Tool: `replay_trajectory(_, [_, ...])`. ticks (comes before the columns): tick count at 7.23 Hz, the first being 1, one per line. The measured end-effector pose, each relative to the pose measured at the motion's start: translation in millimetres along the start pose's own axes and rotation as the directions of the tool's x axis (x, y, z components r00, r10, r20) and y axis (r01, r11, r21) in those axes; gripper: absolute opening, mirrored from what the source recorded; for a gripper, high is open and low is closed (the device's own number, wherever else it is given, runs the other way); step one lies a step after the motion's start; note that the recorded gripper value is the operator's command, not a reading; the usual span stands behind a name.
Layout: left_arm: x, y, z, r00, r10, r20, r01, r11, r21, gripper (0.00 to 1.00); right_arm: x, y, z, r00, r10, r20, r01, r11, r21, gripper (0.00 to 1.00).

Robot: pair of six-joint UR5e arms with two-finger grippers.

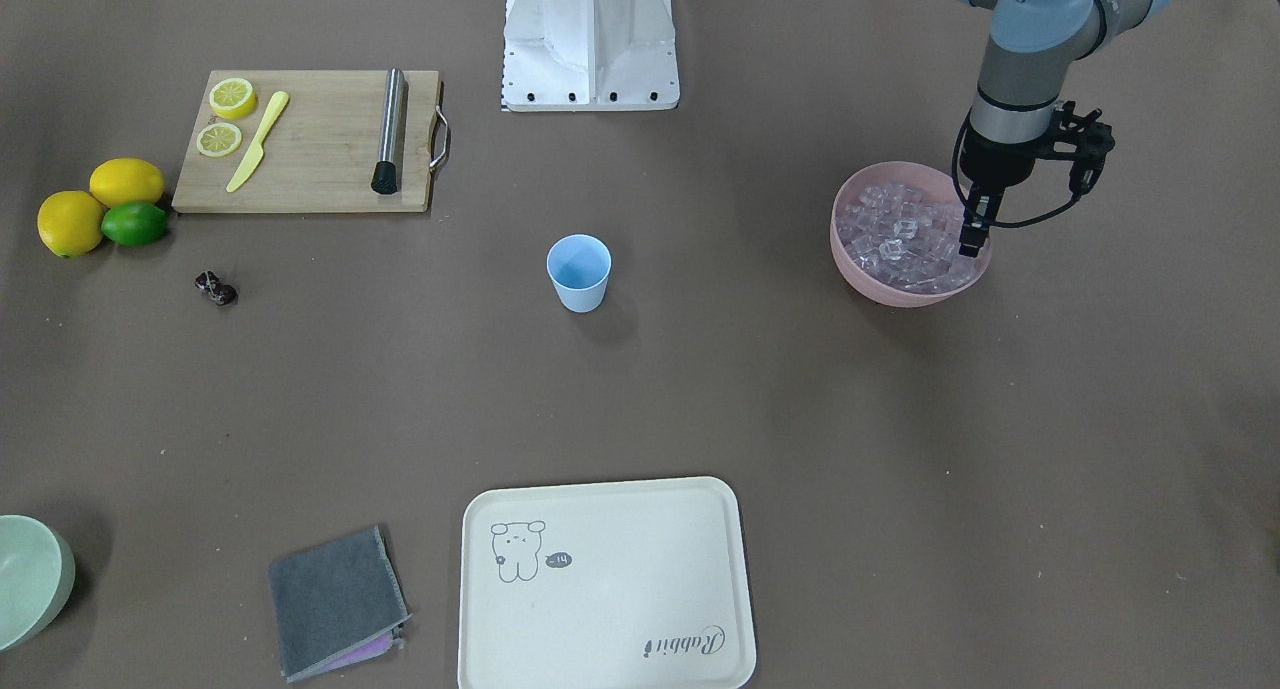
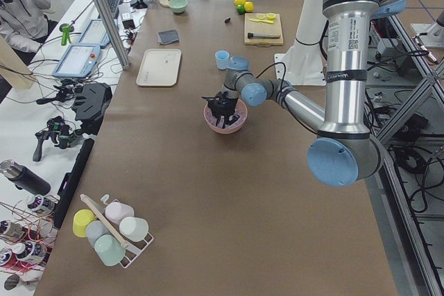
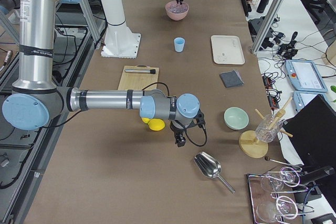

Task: Put ice and cherries in cup
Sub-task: 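Lower the left gripper and grasp an ice cube, then carry the ice cube with the left gripper over the blue cup and release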

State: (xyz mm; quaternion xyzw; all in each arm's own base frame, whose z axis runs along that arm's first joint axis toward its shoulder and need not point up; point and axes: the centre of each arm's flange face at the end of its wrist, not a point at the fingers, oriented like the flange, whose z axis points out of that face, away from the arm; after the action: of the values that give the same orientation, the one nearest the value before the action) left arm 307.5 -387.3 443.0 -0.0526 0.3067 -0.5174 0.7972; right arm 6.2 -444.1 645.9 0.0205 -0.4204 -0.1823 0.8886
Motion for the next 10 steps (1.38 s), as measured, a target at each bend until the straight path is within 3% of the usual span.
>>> replay_trajectory(2, [2, 0, -6, 1.0, 0.0, -0.008, 0.0, 1.0, 0.001, 0.0, 0, 1, 1, 1.0, 0.002, 0.002, -0.002, 1.0, -0.001, 1.0])
replay_trajectory(5, [39, 25, -56, 0.997, 0.042, -0.061, -0.044, 0.998, -0.041, 0.0, -1, -1, 0, 1.0, -0.001, 0.006, 0.001, 1.0, 0.003, 1.0])
replay_trajectory(8, [149, 163, -134, 0.98, 0.138, -0.141, -0.162, 0.971, -0.174, 0.0, -4, -5, 0, 1.0, -0.009, 0.017, 0.009, 1.0, 0.006, 1.0])
replay_trajectory(10, [200, 230, -145, 0.961, 0.21, -0.178, -0.245, 0.947, -0.209, 0.0, -17, -14, -5, 0.999, -0.037, 0.015, 0.037, 0.999, 0.016, 1.0])
